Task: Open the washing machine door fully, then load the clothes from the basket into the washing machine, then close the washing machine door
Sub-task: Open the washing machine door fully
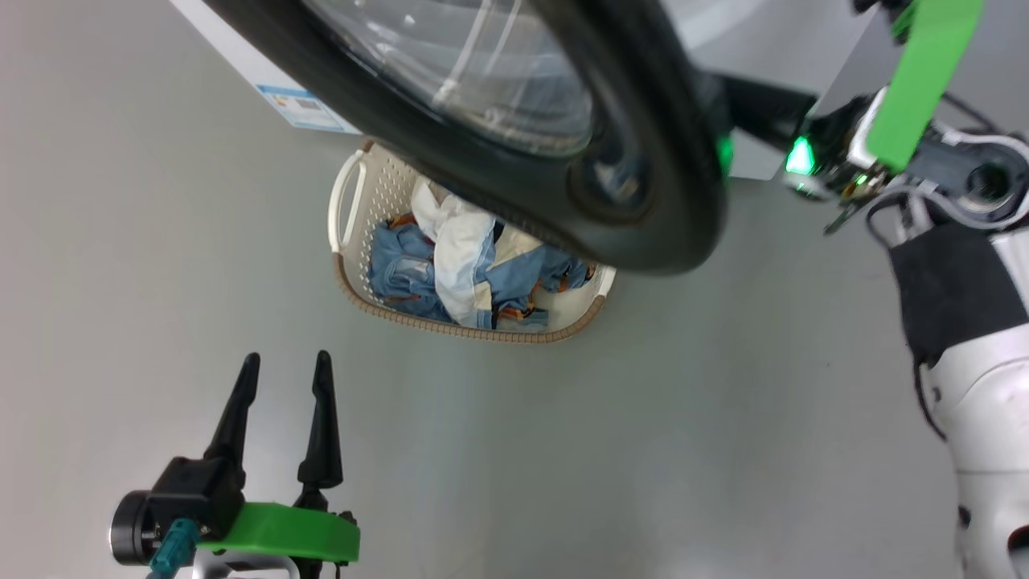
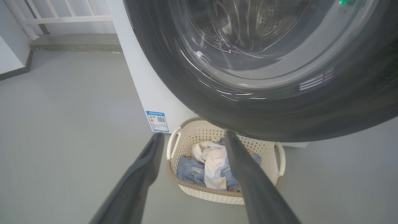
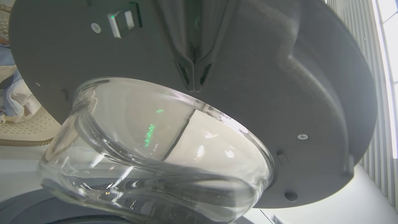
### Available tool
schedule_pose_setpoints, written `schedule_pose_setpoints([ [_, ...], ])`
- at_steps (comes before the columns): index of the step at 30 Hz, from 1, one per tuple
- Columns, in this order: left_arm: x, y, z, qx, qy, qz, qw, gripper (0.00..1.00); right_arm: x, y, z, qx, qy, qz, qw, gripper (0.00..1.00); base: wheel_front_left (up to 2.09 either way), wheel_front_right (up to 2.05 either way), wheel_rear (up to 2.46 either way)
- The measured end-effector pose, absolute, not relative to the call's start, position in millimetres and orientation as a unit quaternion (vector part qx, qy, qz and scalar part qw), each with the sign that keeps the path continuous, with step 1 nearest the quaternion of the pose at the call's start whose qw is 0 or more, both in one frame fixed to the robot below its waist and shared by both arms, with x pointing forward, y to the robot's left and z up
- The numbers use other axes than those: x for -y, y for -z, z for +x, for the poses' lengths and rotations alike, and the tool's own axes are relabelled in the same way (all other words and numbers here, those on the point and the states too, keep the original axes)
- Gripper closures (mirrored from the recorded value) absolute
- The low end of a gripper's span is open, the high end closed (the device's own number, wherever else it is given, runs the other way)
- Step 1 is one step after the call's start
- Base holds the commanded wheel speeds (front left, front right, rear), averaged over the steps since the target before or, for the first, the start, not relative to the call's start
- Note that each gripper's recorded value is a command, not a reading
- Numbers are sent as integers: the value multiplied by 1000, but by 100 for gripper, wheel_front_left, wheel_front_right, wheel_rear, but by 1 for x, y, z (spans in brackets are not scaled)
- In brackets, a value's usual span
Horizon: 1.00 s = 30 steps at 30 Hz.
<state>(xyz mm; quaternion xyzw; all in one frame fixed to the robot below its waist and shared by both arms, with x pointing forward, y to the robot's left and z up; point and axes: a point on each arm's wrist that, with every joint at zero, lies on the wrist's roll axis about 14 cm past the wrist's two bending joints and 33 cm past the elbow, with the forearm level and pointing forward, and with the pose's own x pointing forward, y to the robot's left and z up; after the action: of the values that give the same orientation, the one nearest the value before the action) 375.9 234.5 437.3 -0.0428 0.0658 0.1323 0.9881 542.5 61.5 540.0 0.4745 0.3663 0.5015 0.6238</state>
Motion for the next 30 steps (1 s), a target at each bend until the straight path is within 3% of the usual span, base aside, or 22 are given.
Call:
schedule_pose_setpoints([
  [13,-230,-456,365,-39,-130,-71,988,0,-95,-549,461,-400,-547,444,586,100,0,0,0],
  [30,-230,-483,329,3,-130,-95,987,0,-135,-560,395,-397,-541,425,608,100,0,0,0],
])
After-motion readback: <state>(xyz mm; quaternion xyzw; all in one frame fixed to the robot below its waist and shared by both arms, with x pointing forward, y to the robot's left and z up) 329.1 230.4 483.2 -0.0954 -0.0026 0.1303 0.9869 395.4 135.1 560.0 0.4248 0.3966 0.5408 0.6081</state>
